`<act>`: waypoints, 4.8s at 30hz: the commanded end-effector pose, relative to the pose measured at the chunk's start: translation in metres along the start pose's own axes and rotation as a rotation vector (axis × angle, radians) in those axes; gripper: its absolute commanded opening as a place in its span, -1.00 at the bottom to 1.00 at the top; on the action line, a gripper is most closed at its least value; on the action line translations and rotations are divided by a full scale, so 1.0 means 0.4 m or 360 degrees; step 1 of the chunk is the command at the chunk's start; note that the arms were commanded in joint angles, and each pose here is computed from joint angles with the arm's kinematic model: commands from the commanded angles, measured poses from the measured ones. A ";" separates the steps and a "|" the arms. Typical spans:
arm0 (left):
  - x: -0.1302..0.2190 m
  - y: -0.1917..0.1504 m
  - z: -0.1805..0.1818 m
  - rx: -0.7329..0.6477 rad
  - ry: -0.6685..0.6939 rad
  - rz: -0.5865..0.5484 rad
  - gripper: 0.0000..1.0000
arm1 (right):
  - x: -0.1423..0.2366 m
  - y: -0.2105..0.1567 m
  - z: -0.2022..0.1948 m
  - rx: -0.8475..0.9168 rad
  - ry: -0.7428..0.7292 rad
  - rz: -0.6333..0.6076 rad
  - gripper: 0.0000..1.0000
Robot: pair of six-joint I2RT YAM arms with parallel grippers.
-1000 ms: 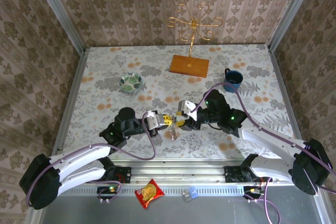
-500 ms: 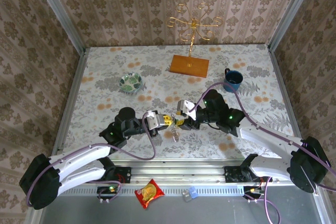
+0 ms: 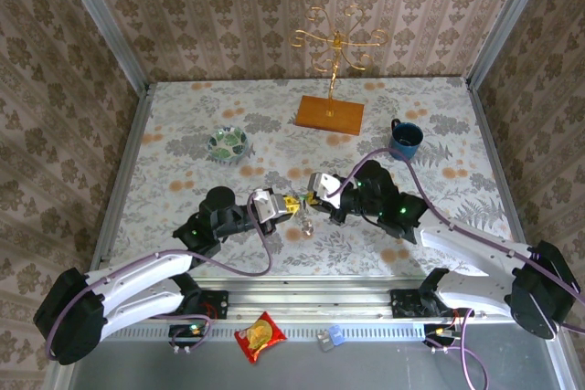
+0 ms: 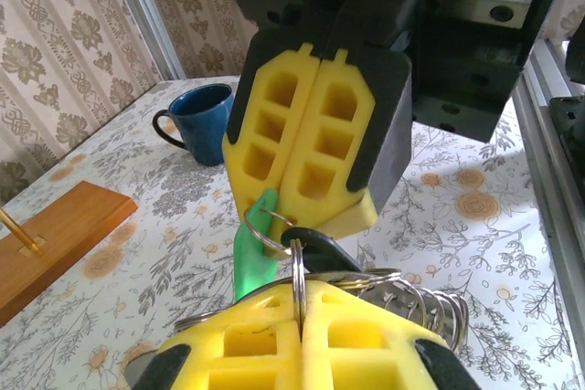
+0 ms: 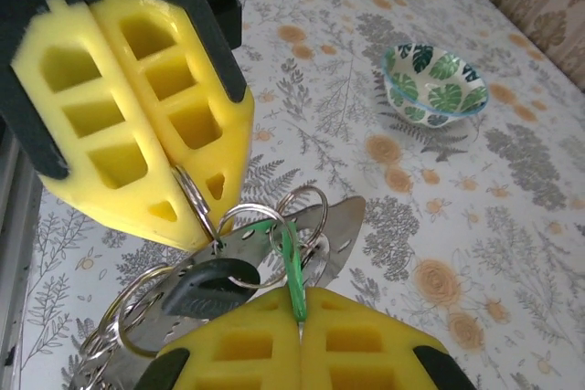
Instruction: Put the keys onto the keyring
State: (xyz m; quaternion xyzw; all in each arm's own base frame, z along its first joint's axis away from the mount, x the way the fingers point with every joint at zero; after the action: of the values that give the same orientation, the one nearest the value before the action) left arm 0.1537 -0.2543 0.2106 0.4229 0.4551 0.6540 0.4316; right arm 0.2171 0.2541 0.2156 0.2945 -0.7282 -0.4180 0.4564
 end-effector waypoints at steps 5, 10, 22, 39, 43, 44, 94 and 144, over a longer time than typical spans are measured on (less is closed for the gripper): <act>0.006 0.066 0.022 -0.0031 0.0049 -0.0087 -1.00 | 0.026 0.041 -0.033 0.0083 -0.0153 -0.0070 -1.00; 0.008 0.063 0.022 -0.0051 0.0049 -0.0055 -1.00 | 0.030 0.047 -0.030 0.0079 -0.0128 -0.0061 -1.00; 0.003 0.050 0.014 -0.0215 0.0022 0.0109 -1.00 | 0.085 0.098 -0.054 0.0241 -0.0202 0.0005 -1.00; 0.015 0.047 0.044 -0.0642 0.0218 0.0373 -1.00 | 0.093 0.064 -0.067 0.0329 -0.0149 0.0439 -1.00; 0.019 0.040 0.039 -0.0673 0.0175 0.0427 -1.00 | 0.083 0.044 -0.065 0.0330 -0.0167 0.0472 -1.00; 0.019 0.040 0.036 -0.0664 0.0165 0.0424 -1.00 | 0.078 0.042 -0.059 0.0315 -0.0151 0.0458 -1.00; 0.036 0.053 -0.001 -0.0326 0.0062 0.0059 -1.00 | -0.038 -0.040 0.059 -0.0156 0.0327 0.0002 -0.18; -0.031 -0.293 -0.225 0.2111 0.0248 0.1347 0.11 | -0.043 -0.384 0.231 -0.2061 -0.0147 0.1328 -0.18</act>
State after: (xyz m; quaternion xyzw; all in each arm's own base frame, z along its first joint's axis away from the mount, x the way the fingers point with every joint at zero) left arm 0.0967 -0.2506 0.0764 0.6562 0.5845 0.4157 -0.2345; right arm 0.1322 0.2125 0.0538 -0.3734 -0.4208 -0.5319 0.6329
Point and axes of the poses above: each hand's point on the last joint's axis, 136 mm out from that joint toward the fingers, its own x axis back along the fingers, its own z axis along the line the jaws close on, y = z × x, the point moved 4 cm from there along x, back along the fingers, and after that the axes turned 1 degree about -x, right-handed, at the moved point
